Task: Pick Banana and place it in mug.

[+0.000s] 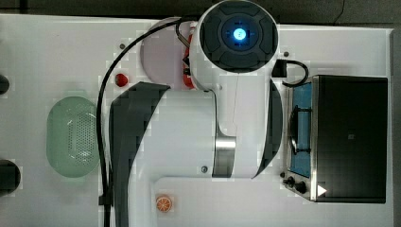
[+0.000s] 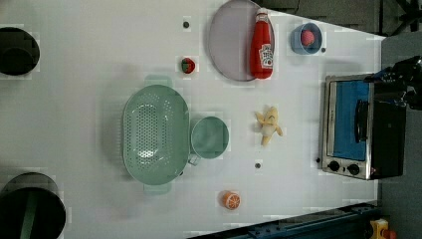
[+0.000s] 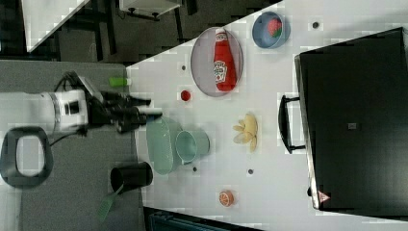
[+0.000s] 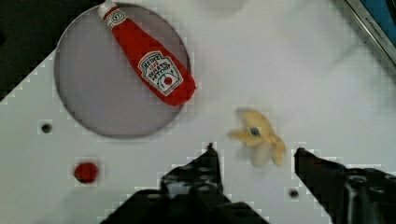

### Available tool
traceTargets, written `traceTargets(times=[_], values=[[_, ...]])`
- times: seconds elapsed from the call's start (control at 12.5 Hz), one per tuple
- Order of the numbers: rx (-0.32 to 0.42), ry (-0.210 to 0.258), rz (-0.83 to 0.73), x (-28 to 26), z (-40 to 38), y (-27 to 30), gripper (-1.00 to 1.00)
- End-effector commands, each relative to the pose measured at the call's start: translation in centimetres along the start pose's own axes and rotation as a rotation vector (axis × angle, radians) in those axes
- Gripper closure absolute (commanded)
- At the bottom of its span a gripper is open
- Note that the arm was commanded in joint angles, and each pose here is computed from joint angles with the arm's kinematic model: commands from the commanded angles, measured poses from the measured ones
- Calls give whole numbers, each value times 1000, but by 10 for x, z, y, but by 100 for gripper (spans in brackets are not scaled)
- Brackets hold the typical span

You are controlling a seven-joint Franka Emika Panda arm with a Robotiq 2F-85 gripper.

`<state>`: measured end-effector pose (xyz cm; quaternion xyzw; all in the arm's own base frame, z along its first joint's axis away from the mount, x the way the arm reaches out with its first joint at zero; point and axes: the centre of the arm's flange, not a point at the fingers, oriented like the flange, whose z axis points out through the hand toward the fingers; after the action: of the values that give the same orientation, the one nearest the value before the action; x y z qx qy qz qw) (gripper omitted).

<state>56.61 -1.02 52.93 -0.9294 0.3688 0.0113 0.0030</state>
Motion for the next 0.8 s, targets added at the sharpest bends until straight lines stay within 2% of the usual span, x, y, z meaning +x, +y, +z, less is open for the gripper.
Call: traceTargets(times=[0.08, 0.24, 0.48, 0.8], values=[[-12, 6, 121, -61, -87, 84, -59], [-19, -1, 120, -61, -82, 84, -100], [-50, -33, 117, -58, -46, 80, -100], [-59, -41, 88, -49, 40, 71, -100]])
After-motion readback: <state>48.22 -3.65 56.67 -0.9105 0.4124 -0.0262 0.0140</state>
